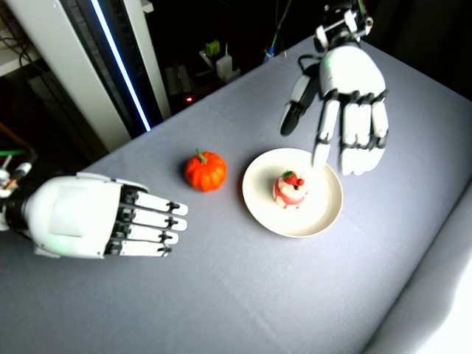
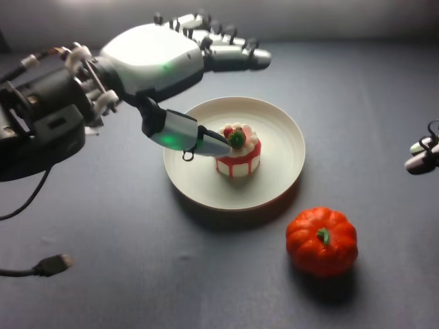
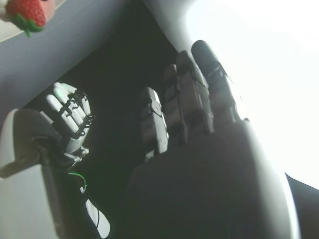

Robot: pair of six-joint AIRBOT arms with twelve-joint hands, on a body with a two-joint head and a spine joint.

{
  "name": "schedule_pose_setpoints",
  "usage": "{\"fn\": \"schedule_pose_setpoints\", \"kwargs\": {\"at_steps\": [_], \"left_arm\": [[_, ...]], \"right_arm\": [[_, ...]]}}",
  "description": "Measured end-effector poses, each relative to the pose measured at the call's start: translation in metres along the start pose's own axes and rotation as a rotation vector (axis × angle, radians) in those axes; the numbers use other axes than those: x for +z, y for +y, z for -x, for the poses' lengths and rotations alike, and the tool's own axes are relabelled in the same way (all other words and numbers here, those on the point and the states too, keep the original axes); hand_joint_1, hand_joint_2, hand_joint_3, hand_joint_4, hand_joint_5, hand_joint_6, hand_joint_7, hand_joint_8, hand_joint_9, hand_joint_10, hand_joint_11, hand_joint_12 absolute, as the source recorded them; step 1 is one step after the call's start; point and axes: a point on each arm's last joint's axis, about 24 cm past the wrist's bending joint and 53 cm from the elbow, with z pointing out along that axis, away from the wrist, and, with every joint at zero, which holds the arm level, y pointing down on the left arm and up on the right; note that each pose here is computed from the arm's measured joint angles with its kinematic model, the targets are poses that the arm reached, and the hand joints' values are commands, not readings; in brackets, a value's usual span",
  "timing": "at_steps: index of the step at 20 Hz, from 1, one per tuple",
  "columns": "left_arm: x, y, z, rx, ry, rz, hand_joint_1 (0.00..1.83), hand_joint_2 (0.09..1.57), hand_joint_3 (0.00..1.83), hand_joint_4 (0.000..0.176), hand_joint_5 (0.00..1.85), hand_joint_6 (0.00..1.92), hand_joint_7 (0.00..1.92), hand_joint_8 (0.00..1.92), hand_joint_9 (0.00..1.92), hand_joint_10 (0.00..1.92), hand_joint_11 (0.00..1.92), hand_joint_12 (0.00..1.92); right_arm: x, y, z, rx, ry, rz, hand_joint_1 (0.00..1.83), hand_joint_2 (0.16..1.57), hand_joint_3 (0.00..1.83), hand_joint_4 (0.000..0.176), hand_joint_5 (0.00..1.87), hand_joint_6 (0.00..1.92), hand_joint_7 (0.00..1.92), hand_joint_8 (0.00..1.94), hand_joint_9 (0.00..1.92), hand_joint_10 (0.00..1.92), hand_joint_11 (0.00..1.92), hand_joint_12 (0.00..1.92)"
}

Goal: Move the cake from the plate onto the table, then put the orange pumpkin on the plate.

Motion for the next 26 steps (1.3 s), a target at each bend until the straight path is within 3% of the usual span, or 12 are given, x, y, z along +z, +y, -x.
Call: {"fn": "schedule_pose_setpoints", "kwargs": {"at_steps": [4, 7, 13, 14, 15, 16, 17, 18, 23, 24, 25, 26], "left_arm": [[0.006, 0.017, 0.0, 0.004, 0.007, 0.051, 0.74, 0.93, 0.0, 0.176, 0.31, 0.0, 0.33, 0.0, 0.42, 0.01, 0.15, 0.94], [0.02, 0.016, -0.025, 0.007, 0.062, 0.063, 0.87, 0.9, 0.0, 0.12, 0.38, 0.01, 0.36, 0.01, 0.41, 0.01, 0.09, 0.99], [0.031, 0.023, -0.049, 0.037, 0.123, 0.096, 0.85, 0.95, 0.0, 0.145, 0.39, 0.0, 0.44, 0.0, 0.46, 0.01, 0.03, 1.11], [0.033, 0.025, -0.052, 0.035, 0.128, 0.103, 0.91, 0.96, 0.0, 0.112, 0.48, 0.01, 0.57, 0.01, 0.57, 0.02, 0.1, 1.1], [0.035, 0.025, -0.055, 0.032, 0.134, 0.106, 0.97, 0.96, 0.0, 0.055, 0.6, 0.01, 0.71, 0.02, 0.74, 0.04, 0.31, 1.14], [0.036, 0.025, -0.058, 0.036, 0.138, 0.106, 1.03, 0.96, 0.0, 0.026, 0.68, 0.01, 0.8, 0.02, 0.84, 0.07, 0.42, 1.24], [0.038, 0.023, -0.061, 0.033, 0.144, 0.105, 1.06, 0.97, 0.0, 0.0, 0.75, 0.01, 0.92, 0.18, 0.82, 0.71, 0.58, 1.51], [0.041, 0.021, -0.066, 0.031, 0.151, 0.101, 1.05, 0.99, 0.0, 0.001, 0.76, 0.0, 0.84, 0.44, 0.76, 1.04, 0.66, 1.55], [0.043, 0.021, -0.067, 0.012, 0.147, 0.1, 1.1, 1.02, 0.0, 0.0, 0.82, 0.0, 0.96, 0.21, 0.86, 0.73, 0.61, 1.37], [0.043, 0.023, -0.066, 0.002, 0.145, 0.104, 1.12, 1.04, 0.01, 0.0, 1.05, 0.61, 1.04, 0.28, 0.88, 0.96, 0.68, 1.5], [0.043, 0.024, -0.067, -0.012, 0.141, 0.102, 1.2, 1.02, 0.0, 0.0, 1.2, 0.59, 0.94, 1.2, 0.87, 1.65, 0.79, 1.88], [0.042, 0.025, -0.068, -0.013, 0.142, 0.101, 1.2, 1.02, 0.0, 0.0, 1.2, 0.59, 0.94, 1.2, 0.87, 1.65, 0.79, 1.88]], "right_arm": [[0.0, 0.002, 0.001, -0.001, -0.002, 0.008, 0.55, 1.37, 0.01, 0.002, 0.47, 0.0, 0.48, 0.0, 0.41, 0.0, 0.0, 0.94], [0.001, 0.007, 0.003, -0.003, -0.009, 0.027, 0.36, 1.42, 0.01, 0.0, 0.35, 0.0, 0.38, 0.0, 0.31, 0.0, 0.0, 0.72], [0.003, 0.01, 0.002, -0.011, -0.003, 0.036, 0.28, 1.47, 0.01, 0.0, 0.23, 0.01, 0.28, 0.0, 0.35, 0.0, 0.0, 0.96], [0.003, 0.011, 0.002, -0.011, -0.004, 0.041, 0.29, 1.47, 0.0, 0.0, 0.24, 0.01, 0.3, 0.01, 0.34, 0.0, 0.0, 0.97], [0.004, 0.011, 0.002, -0.011, -0.003, 0.042, 0.35, 1.48, 0.0, 0.0, 0.25, 0.01, 0.31, 0.01, 0.35, 0.0, 0.0, 0.99], [0.004, 0.012, 0.001, -0.01, -0.003, 0.042, 0.37, 1.49, 0.0, 0.0, 0.25, 0.01, 0.32, 0.01, 0.36, 0.0, 0.0, 1.01], [0.004, 0.012, 0.001, -0.009, -0.002, 0.043, 0.39, 1.49, 0.0, 0.0, 0.26, 0.01, 0.33, 0.01, 0.37, 0.01, 0.0, 1.04], [0.004, 0.012, 0.0, -0.01, 0.0, 0.044, 0.38, 1.5, 0.0, 0.0, 0.28, 0.01, 0.34, 0.01, 0.38, 0.01, 0.0, 1.09], [0.004, 0.011, 0.0, -0.01, 0.001, 0.042, 0.42, 1.49, 0.0, 0.0, 0.32, 0.02, 0.38, 0.01, 0.41, 0.01, 0.0, 1.16], [0.004, 0.011, 0.0, -0.01, 0.001, 0.042, 0.43, 1.48, 0.0, 0.0, 0.34, 0.02, 0.39, 0.01, 0.41, 0.01, 0.0, 1.16], [0.005, 0.011, -0.001, -0.006, 0.0, 0.043, 0.43, 1.48, 0.0, 0.0, 0.35, 0.02, 0.4, 0.01, 0.41, 0.01, 0.0, 1.15], [0.005, 0.011, -0.002, -0.006, 0.001, 0.043, 0.43, 1.48, 0.0, 0.0, 0.35, 0.02, 0.4, 0.01, 0.41, 0.01, 0.0, 1.15]]}}
